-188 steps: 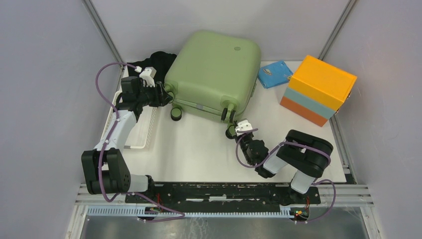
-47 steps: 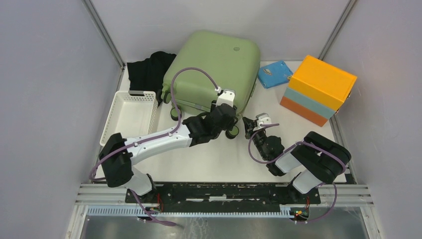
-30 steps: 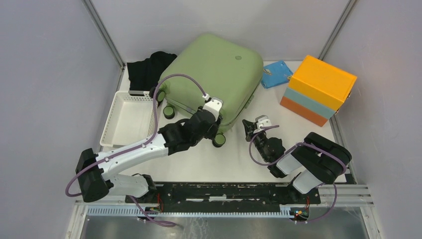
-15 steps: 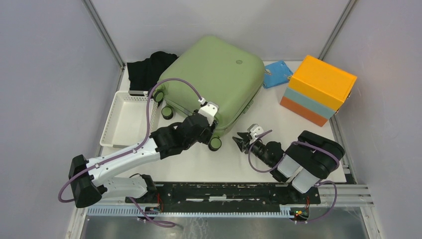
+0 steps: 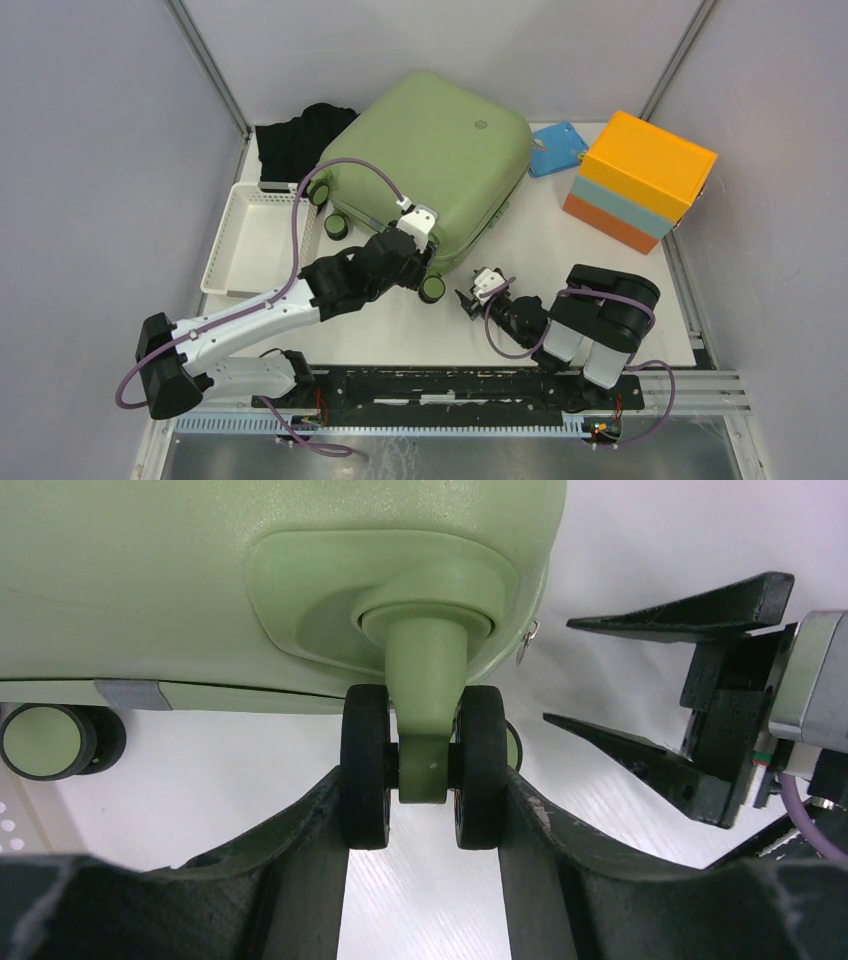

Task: Open, take out, and arrange the luggage
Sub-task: Unzip the luggage at the center of the board.

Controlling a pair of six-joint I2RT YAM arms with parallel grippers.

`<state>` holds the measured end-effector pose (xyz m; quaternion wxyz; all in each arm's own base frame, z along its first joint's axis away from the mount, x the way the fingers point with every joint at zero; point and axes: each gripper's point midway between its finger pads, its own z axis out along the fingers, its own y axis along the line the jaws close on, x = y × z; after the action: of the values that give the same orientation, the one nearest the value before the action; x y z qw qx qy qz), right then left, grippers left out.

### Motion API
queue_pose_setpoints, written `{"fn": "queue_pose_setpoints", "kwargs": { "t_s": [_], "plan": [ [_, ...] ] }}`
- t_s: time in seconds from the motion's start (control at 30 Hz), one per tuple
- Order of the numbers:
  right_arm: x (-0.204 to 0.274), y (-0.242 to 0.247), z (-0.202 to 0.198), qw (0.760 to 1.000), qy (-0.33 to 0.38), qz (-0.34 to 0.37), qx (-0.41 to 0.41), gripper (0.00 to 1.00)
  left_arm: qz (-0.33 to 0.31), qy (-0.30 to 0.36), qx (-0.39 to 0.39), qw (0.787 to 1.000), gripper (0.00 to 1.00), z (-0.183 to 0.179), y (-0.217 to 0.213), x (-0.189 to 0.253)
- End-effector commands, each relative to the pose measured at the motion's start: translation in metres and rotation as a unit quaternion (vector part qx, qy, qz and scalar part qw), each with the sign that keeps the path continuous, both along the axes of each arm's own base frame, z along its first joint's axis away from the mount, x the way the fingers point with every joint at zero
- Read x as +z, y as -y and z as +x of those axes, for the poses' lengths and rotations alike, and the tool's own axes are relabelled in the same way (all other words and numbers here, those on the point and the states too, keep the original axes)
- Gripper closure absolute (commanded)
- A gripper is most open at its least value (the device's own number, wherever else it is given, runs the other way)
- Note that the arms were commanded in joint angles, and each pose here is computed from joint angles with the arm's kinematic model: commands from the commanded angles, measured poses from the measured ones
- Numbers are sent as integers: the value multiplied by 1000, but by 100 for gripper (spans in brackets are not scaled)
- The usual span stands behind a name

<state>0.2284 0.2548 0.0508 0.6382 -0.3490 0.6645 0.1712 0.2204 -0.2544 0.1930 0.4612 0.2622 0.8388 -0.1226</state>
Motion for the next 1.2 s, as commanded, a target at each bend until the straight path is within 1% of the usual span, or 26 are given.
{"fn": "queue_pose_setpoints", "kwargs": {
  "t_s": [0.0, 0.17, 0.3, 0.43, 0.6, 0.8, 0.9, 1.03, 1.17],
  "plan": [
    [115, -1, 27, 972, 151, 165, -66, 34, -99, 12, -25, 995, 98, -9, 22, 37],
    [132, -14, 31, 966, 171, 181, -71, 35, -115, 11, -21, 993, 98, -9, 26, 38],
    [135, -20, 32, 963, 169, 190, -84, 37, -123, 12, -21, 992, 98, -8, 28, 41],
    [128, -12, 38, 959, 158, 185, -142, 42, -127, 11, -24, 992, 98, -8, 30, 42],
    [127, -15, 39, 956, 153, 186, -167, 54, -129, 10, -25, 991, 98, -9, 31, 40],
    [130, -11, 34, 955, 151, 192, -169, 75, -128, 11, -24, 991, 98, -9, 30, 39],
    [133, -4, 31, 954, 150, 196, -171, 83, -124, 12, -23, 992, 98, -8, 29, 37],
    [137, 3, 27, 953, 149, 202, -169, 89, -127, 13, -22, 992, 98, -7, 30, 38],
    [138, 4, 25, 954, 148, 205, -163, 91, -126, 10, -23, 992, 98, -8, 31, 37]
  ]
}}
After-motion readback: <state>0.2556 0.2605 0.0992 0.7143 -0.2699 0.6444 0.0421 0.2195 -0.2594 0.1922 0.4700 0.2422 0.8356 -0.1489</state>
